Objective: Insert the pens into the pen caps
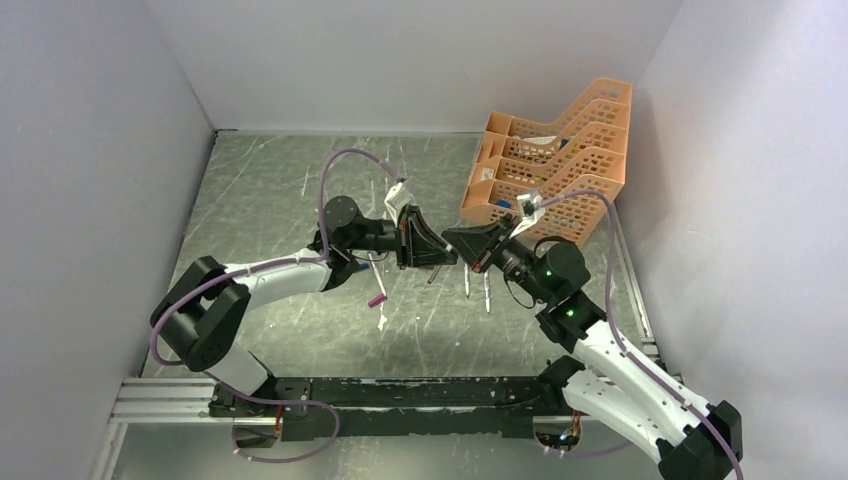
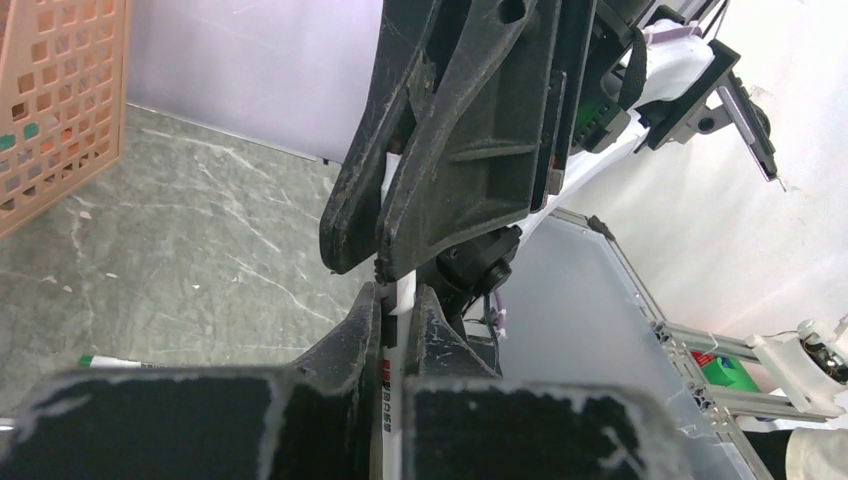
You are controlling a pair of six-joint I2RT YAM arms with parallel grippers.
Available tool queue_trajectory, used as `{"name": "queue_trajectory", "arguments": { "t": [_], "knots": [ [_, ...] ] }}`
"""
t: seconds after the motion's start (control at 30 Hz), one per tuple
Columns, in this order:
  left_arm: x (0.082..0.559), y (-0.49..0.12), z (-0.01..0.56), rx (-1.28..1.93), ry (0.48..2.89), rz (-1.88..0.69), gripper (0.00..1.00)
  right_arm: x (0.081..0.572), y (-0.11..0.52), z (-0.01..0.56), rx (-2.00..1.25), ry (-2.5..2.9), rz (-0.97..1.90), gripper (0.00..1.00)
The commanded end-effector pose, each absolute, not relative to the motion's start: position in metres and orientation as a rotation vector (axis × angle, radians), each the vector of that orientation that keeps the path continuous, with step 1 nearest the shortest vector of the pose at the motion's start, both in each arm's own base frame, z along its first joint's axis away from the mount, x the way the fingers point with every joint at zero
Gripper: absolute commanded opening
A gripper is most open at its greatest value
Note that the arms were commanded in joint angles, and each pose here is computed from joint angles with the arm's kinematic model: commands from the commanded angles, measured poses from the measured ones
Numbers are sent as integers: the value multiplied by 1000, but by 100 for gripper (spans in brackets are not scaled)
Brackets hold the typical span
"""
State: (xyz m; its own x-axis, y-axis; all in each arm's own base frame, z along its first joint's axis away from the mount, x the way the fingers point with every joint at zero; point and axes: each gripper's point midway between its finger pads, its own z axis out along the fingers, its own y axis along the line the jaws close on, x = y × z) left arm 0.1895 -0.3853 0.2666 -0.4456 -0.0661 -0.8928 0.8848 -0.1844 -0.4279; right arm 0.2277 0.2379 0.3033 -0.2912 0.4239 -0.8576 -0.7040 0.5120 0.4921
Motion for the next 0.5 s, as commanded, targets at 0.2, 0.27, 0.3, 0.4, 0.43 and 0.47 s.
{"name": "queue_trajectory", "arguments": {
  "t": [0.2,0.27,0.3,0.4,0.43,0.47],
  "knots": [
    [258,-347,259,648,1475,-1422,7,243,196,283,-64,1564,903,40],
    [292,-315,239,392,1556,-1296,7,249,188,265,-36,1641,828,43],
    [301,-301,233,309,1574,-1242,7,250,188,257,-36,1672,813,44],
    [317,-270,221,140,1614,-1093,7,254,197,228,-61,1763,801,41],
    [320,-263,219,101,1624,-1055,7,257,200,215,-70,1811,788,38],
    [322,-257,220,75,1634,-1022,7,260,203,199,-80,1872,764,33]
  ]
}}
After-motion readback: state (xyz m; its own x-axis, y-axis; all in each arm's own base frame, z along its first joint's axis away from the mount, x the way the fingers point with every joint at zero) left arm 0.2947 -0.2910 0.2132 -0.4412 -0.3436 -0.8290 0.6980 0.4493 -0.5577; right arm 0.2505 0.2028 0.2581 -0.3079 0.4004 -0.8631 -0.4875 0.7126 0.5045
